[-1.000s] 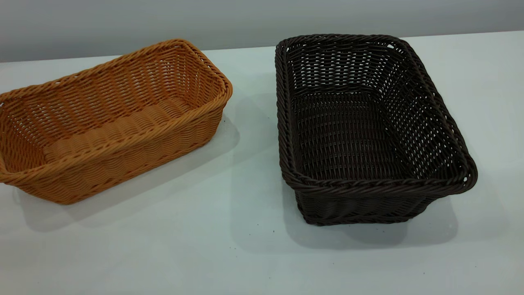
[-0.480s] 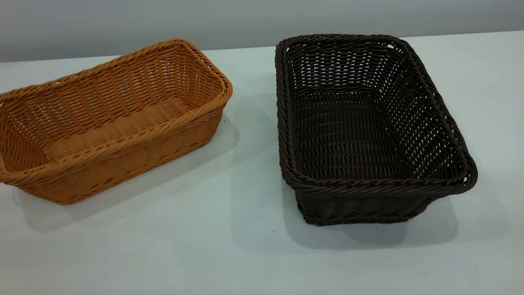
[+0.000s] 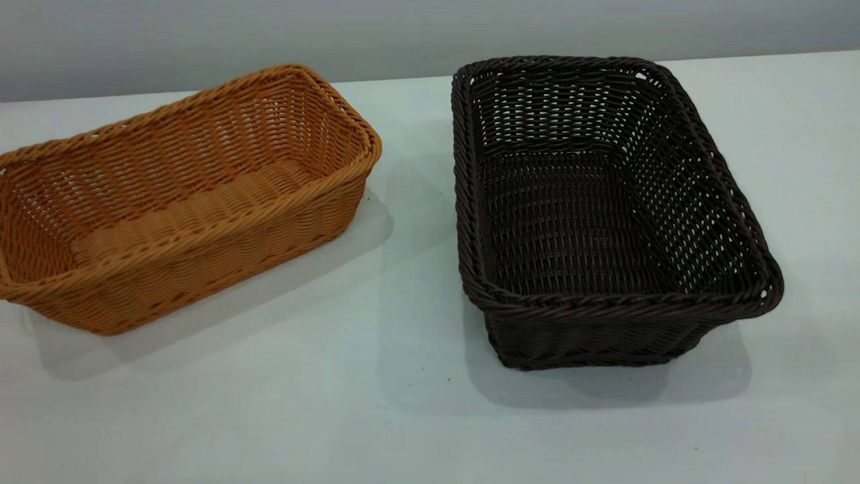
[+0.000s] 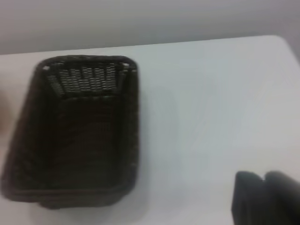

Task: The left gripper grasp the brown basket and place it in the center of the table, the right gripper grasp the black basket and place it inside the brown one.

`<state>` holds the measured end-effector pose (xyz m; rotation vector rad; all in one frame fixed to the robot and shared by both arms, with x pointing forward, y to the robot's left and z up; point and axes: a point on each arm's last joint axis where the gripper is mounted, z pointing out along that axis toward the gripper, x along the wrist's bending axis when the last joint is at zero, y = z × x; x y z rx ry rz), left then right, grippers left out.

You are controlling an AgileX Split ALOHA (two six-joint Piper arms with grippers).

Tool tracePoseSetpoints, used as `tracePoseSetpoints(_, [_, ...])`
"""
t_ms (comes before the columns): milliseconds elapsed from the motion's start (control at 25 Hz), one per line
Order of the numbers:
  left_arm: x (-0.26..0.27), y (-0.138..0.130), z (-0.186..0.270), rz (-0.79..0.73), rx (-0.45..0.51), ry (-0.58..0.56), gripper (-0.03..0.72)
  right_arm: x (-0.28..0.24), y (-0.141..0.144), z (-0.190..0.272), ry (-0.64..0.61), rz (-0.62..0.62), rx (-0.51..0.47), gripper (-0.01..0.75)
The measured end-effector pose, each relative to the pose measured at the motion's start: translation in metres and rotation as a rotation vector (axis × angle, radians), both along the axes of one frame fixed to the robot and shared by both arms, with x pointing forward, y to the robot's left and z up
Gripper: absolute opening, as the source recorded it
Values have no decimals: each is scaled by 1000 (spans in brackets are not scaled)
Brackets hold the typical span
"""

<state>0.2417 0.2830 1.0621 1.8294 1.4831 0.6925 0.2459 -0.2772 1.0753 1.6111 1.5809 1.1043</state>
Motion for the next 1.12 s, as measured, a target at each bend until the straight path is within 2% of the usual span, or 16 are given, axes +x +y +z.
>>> tracePoseSetpoints(120, [16, -1, 9, -48, 12, -23, 153, 14, 3, 11, 48, 49, 41, 188])
tracePoseSetpoints(280, [41, 1, 12, -76, 64, -17, 318, 42, 9, 13, 163, 117, 164, 358])
tracePoseSetpoints(400, [62, 2, 9, -102, 98, 34, 410, 65, 14, 13, 220, 178, 250, 439])
tracePoseSetpoints(480, [75, 3, 7, -112, 113, 54, 441, 81, 16, 14, 236, 185, 346, 456])
tracePoseSetpoints(600, [97, 4, 1, -138, 149, 88, 452, 104, 19, 15, 274, 167, 542, 461])
tracePoseSetpoints(720, [118, 6, -4, -162, 185, 104, 454, 126, 20, 8, 362, 137, 689, 463])
tracePoseSetpoints(1000, [155, 4, 2, -137, 106, 95, 456, 170, 15, -27, 633, -35, 876, 463])
tracePoseSetpoints(1120, [162, 3, 2, -149, 103, 79, 456, 185, 18, -42, 731, -104, 967, 463])
